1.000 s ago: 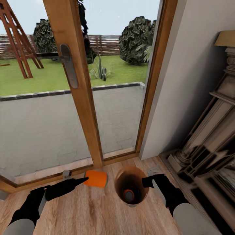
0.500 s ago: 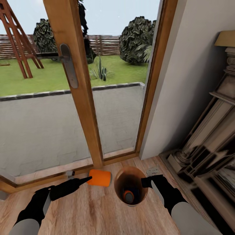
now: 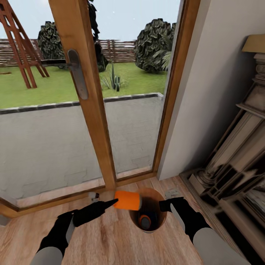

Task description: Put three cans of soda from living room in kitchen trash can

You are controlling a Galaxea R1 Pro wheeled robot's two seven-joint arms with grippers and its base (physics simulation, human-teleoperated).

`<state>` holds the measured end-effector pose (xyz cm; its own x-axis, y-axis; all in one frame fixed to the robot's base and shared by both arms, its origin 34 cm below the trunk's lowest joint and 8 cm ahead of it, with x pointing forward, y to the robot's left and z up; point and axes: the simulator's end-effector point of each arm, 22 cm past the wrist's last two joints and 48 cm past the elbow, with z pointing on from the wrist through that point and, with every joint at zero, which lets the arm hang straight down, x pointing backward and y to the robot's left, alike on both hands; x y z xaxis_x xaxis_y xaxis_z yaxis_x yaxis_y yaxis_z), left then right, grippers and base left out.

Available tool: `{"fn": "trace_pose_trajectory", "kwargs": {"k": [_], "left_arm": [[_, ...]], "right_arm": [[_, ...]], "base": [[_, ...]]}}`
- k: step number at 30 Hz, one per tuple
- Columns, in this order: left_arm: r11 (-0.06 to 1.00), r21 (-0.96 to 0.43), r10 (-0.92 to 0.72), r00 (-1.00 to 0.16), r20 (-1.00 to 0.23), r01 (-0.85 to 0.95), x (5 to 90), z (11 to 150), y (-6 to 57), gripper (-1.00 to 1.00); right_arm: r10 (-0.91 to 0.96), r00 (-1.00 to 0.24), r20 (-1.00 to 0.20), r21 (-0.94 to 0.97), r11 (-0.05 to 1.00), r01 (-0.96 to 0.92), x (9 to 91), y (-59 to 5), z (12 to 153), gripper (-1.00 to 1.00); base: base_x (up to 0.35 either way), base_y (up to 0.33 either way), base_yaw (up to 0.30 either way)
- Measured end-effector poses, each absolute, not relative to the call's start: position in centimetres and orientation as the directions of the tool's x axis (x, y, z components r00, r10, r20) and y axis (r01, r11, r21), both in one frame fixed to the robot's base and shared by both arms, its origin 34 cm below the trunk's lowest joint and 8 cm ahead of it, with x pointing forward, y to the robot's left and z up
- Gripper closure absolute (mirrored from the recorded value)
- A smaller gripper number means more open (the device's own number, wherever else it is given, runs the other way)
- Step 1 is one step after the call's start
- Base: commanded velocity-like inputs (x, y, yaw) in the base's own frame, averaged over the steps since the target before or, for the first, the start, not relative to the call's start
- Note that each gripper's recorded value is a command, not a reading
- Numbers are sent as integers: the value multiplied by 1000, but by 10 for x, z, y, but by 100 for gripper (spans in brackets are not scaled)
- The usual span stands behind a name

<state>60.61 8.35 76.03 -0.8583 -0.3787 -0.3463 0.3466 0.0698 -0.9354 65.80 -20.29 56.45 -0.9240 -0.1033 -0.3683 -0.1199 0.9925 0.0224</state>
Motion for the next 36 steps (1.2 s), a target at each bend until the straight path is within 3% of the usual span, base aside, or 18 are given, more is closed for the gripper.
{"fn": "trace_pose_trajectory", "kwargs": {"k": [6,8,20,21,33,36], "left_arm": [[89,-940,-376,-862,-339,330,607,754,70,100],[172,-939,-368,-865,-341,298,612,735,67,100],[370,-891,-305,-871,-385,265,618,691,55,100],[372,-889,-302,-871,-387,266,618,690,51,-100],[370,-888,-293,-873,-391,273,617,691,44,-100],[312,-898,-285,-872,-399,309,612,705,52,-100]], "right_arm": [[-102,-924,-369,34,992,-123,658,-195,565,100],[-96,-924,-370,47,992,-121,658,-188,566,100],[-103,-923,-370,55,990,-132,657,-173,567,100],[-102,-923,-370,56,990,-132,657,-172,567,100],[-105,-923,-370,53,990,-134,656,-173,567,100],[-106,-923,-369,52,990,-134,656,-173,566,100]], "base": [[0,0,0],[0,0,0],[0,0,0],[0,0,0],[0,0,0],[0,0,0]]}}
